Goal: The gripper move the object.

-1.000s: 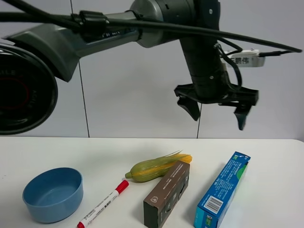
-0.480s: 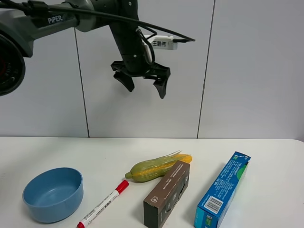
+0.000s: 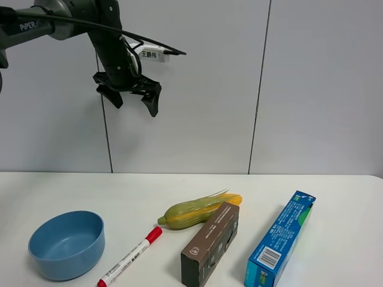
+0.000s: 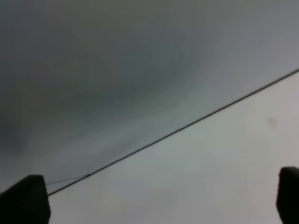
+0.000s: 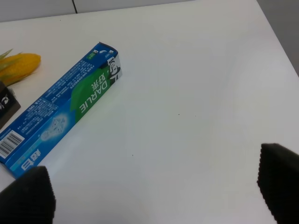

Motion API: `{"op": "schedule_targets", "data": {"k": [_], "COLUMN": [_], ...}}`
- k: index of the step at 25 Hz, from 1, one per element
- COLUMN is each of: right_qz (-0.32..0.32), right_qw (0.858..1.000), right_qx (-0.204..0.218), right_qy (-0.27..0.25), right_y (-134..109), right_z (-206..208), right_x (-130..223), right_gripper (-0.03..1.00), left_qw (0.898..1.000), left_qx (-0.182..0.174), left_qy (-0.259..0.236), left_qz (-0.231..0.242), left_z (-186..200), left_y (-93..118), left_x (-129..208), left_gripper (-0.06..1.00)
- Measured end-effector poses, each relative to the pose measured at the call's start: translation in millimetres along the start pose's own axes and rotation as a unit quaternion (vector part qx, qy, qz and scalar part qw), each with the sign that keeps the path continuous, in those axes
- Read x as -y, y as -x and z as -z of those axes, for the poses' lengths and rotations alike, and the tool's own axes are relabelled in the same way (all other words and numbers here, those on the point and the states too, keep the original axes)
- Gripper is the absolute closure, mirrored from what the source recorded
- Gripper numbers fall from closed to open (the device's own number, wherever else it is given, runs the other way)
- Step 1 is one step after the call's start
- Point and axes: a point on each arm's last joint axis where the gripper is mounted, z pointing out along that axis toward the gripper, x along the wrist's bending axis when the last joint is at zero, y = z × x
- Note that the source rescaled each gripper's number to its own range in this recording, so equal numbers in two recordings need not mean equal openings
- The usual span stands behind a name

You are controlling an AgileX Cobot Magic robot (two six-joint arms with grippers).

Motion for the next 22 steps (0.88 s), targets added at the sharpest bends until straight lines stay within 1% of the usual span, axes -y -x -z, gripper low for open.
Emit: {"op": "schedule_targets", "data": {"k": [2, 4, 6, 7, 11, 13, 17, 19, 22], "right_qz": [0.0, 0.0, 0.0, 0.0, 0.0, 0.0, 0.0, 0.0, 0.0], "right_qw": [1.0, 1.0, 1.0, 1.0, 1.0, 1.0, 1.0, 1.0, 1.0], "right_qx": [0.0, 0.0, 0.0, 0.0, 0.0, 0.0, 0.0, 0.0, 0.0], "right_qy": [0.0, 0.0, 0.0, 0.0, 0.0, 0.0, 0.0, 0.0, 0.0], "right_y": [0, 0, 0, 0, 0, 0, 0, 0, 0], "right_z": [0, 0, 0, 0, 0, 0, 0, 0, 0], "right_x": [0, 0, 0, 0, 0, 0, 0, 0, 0], "right_gripper": [-0.03, -0.03, -0.03, -0.03, -0.03, -0.03, -0.03, -0.03, -0.03], "left_qw": [1.0, 0.999, 0.999, 0.999, 0.997, 0.995, 0.989, 0.987, 0.986], "left_qx": [-0.006, -0.004, 0.009, 0.009, -0.009, -0.011, -0.011, -0.019, -0.035], "left_qy": [0.0, -0.002, -0.001, -0.003, -0.044, -0.071, -0.125, -0.146, -0.154], "left_qz": [0.015, 0.034, 0.049, 0.054, 0.069, 0.073, 0.074, 0.069, 0.062], "left_z": [1, 2, 2, 2, -9, -18, -34, -33, -14], "left_y": [-19, -37, -44, -48, -72, -76, -74, -75, -75], "left_x": [2, 5, 6, 8, 25, 35, 57, 66, 68], "left_gripper": [-0.05, -0.05, -0.05, -0.05, -0.05, -0.06, -0.06, -0.06, -0.06]}}
